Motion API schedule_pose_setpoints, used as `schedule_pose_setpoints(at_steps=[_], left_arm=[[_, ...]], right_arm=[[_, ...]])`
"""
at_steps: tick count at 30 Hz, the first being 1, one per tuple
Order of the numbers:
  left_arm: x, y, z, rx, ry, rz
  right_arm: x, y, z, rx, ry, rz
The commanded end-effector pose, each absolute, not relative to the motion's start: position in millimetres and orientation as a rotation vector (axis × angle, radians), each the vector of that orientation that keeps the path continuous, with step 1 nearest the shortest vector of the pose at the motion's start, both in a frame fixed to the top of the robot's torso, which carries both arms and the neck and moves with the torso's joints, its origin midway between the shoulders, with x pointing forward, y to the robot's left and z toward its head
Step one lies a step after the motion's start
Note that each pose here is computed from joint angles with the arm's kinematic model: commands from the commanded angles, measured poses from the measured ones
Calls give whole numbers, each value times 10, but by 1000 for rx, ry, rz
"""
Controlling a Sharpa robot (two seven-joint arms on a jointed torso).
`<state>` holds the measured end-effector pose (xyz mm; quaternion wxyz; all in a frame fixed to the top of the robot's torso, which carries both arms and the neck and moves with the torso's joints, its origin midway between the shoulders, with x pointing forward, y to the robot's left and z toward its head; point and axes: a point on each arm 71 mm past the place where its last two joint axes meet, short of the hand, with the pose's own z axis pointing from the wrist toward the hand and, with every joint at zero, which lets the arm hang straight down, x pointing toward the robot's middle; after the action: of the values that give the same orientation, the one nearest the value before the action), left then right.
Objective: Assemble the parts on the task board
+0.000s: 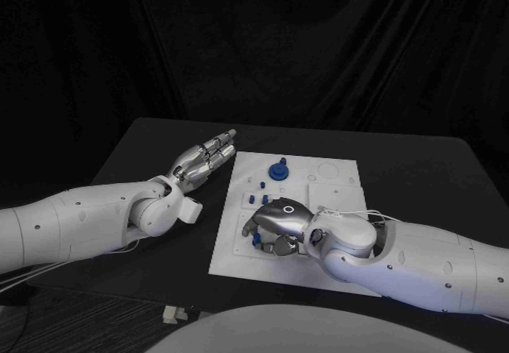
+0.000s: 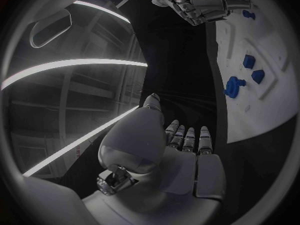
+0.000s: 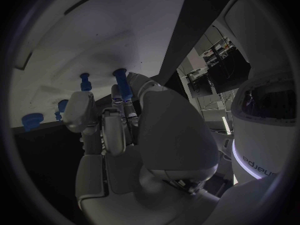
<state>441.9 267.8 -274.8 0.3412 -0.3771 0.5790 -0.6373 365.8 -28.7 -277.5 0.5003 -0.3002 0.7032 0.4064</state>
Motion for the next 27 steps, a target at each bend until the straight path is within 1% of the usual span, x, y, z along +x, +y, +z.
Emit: schedule_pose_setpoints(at_steps=[1,8,17,20,23,27], left_arm=[[4409,2668,-2684,-935,1412,-1734],[4405,2666,-2693,-937,1414,-1734],[4404,2669,-2701,-938,1416,-1733],[4403,2670,-2702,-939,1417,-1734],[4402,2669,-2703,-939,1417,-1734],[4397,2669,-2702,-939,1416,-1735]], right_arm=[[3657,-304,-2819,-731,1740,937],[3660,-330,-2820,-732,1737,916],[3643,-427,-2748,-701,1687,938],[3655,-480,-2659,-679,1639,953],[3687,-563,-2503,-655,1563,969],[3758,-748,-2208,-607,1454,987]])
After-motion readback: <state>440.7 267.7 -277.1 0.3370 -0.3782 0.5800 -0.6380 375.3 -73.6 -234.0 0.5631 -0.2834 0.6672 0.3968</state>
